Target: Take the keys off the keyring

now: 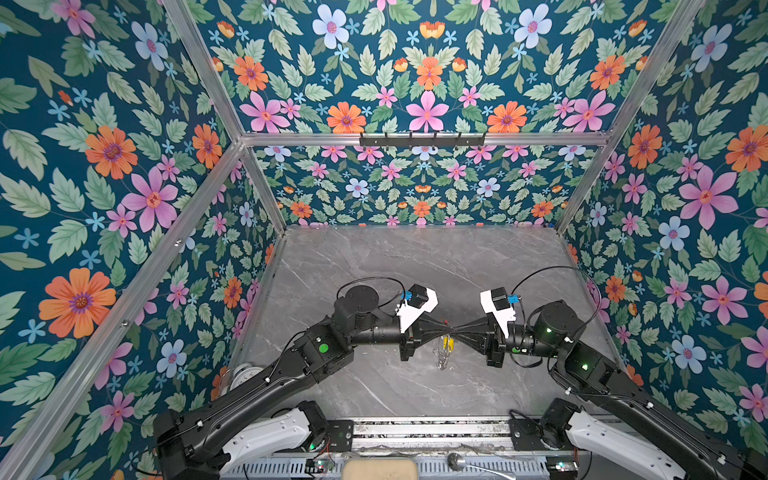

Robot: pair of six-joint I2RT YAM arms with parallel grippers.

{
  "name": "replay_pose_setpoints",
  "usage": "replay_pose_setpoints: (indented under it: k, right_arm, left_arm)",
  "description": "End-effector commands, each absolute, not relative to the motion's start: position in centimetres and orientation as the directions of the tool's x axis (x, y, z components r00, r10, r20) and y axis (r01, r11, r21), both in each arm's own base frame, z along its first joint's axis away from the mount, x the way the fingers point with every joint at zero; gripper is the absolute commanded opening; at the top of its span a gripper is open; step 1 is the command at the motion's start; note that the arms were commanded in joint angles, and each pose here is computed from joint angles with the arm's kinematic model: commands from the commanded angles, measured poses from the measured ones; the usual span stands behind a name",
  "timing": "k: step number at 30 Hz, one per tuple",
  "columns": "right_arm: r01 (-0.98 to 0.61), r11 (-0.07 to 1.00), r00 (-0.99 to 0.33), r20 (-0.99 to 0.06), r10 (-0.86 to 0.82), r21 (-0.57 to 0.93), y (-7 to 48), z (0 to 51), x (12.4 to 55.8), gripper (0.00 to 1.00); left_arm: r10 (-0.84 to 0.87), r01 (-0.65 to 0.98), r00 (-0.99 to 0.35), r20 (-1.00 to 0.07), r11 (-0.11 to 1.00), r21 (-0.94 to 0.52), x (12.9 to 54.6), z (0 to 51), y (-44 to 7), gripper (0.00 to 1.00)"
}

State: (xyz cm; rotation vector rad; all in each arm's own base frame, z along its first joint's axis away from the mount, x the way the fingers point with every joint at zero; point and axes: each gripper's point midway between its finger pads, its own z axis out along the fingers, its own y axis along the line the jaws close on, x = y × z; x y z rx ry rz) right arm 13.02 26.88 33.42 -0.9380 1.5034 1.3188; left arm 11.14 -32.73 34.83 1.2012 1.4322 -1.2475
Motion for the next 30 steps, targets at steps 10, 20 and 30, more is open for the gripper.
replay_pose_setpoints:
  k: [10,20,30]
  right_arm:
    - [-0.953,0.146,-0.244,-0.959,0.141,0.264,26.4,36.2,13.2,0.0]
    - [-0.957,0.11,-0.249,-0.955,0.159,0.268,26.4,37.0,12.7,0.0]
    - [-0.956,0.096,-0.258,-0.952,0.163,0.276,26.4,37.0,12.5,0.0]
  left_arm:
    - [-0.08,0.989,-0.126,-0.989,0.067,-0.131,10.8,37.3,-30.7,0.24]
    - [-0.127,0.994,-0.101,-0.987,0.031,-0.106,10.6,37.6,-31.2,0.31]
    - [-0.128,0.994,-0.105,-0.986,0.021,-0.109,11.0,37.4,-31.8,0.32]
